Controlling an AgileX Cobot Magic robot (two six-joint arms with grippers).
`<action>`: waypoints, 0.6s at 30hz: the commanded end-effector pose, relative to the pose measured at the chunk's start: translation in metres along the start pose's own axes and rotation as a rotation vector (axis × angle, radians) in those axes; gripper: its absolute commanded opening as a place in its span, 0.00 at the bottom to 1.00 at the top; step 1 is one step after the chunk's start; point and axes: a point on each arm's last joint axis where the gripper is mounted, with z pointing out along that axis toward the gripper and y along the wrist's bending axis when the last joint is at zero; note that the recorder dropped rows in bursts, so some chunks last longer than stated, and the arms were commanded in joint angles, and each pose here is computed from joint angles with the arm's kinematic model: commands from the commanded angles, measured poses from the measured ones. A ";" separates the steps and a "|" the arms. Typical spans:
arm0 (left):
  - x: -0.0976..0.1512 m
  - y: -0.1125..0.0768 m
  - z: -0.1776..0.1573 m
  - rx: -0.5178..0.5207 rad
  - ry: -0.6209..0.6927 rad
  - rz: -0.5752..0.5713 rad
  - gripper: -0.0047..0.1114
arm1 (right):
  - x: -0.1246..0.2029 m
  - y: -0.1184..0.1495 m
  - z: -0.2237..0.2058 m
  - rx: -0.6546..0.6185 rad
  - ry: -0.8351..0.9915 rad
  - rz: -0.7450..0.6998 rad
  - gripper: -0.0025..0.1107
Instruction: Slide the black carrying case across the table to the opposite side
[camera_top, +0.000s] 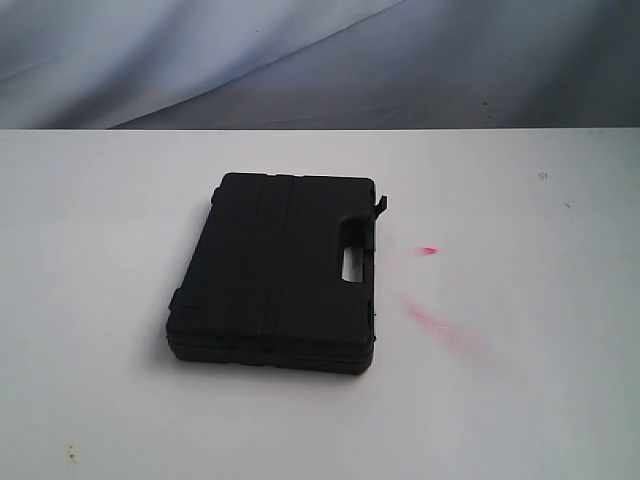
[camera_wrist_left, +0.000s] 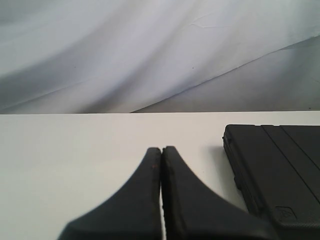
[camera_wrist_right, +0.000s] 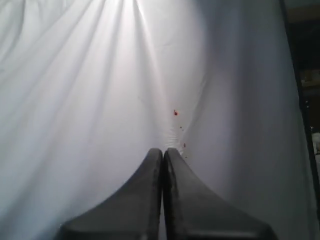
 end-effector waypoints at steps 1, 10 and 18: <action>0.001 0.000 0.000 0.005 0.001 -0.007 0.04 | -0.006 0.005 0.028 -0.032 0.095 -0.190 0.02; 0.001 0.000 0.000 0.005 0.001 -0.007 0.04 | 0.002 0.016 0.057 -0.133 0.293 -0.550 0.02; 0.001 0.000 0.000 0.005 0.001 -0.007 0.04 | 0.004 0.019 0.057 -0.173 0.297 -0.537 0.02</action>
